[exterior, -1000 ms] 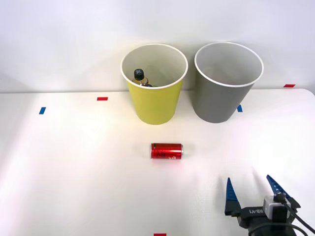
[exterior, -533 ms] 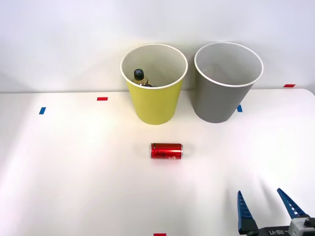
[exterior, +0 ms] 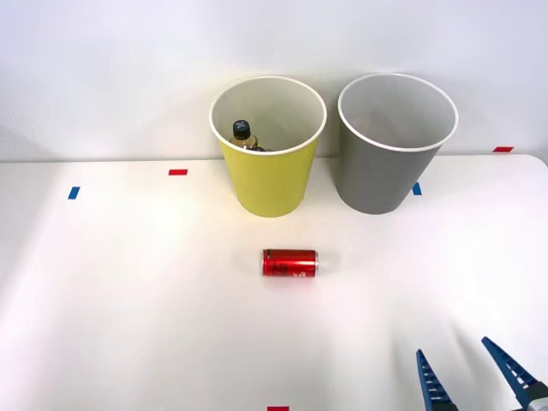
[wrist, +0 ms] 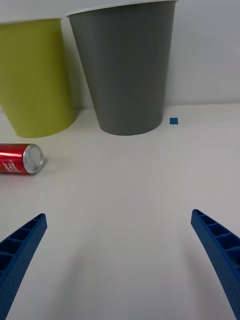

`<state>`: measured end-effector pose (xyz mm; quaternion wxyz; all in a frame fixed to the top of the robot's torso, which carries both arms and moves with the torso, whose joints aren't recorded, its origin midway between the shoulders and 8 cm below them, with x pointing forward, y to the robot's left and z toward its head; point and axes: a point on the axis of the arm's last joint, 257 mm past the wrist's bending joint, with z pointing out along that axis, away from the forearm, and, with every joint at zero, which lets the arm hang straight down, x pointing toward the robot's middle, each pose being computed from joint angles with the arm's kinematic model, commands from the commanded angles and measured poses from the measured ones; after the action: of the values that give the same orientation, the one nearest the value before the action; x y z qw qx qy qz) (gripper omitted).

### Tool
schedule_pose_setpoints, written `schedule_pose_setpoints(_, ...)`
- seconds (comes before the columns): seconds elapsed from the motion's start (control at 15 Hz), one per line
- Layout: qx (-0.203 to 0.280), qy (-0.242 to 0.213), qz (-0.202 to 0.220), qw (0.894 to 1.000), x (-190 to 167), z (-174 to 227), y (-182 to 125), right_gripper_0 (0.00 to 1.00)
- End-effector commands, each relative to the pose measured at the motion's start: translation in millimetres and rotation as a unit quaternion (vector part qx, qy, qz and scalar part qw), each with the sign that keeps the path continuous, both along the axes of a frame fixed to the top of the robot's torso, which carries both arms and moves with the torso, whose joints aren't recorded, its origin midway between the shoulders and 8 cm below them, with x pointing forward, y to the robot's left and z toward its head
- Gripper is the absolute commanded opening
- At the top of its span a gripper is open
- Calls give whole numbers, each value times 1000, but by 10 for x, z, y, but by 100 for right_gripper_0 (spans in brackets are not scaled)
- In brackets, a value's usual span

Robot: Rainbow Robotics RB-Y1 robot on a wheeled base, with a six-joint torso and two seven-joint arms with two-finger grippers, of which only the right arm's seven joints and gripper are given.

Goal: Put cans in the gray bin, plastic bottles in the light green bin

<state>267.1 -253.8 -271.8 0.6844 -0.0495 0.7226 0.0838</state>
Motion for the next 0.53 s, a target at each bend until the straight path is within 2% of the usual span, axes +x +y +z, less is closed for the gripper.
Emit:
schedule_pose_setpoints(0.07,3,2,-7,1000,-84,-34,66,100)
schedule_pose_setpoints(0.33,9,-17,7,1000,-135,47,255,100)
schedule_pose_setpoints(0.53,16,-7,10,1000,-235,-17,404,100)
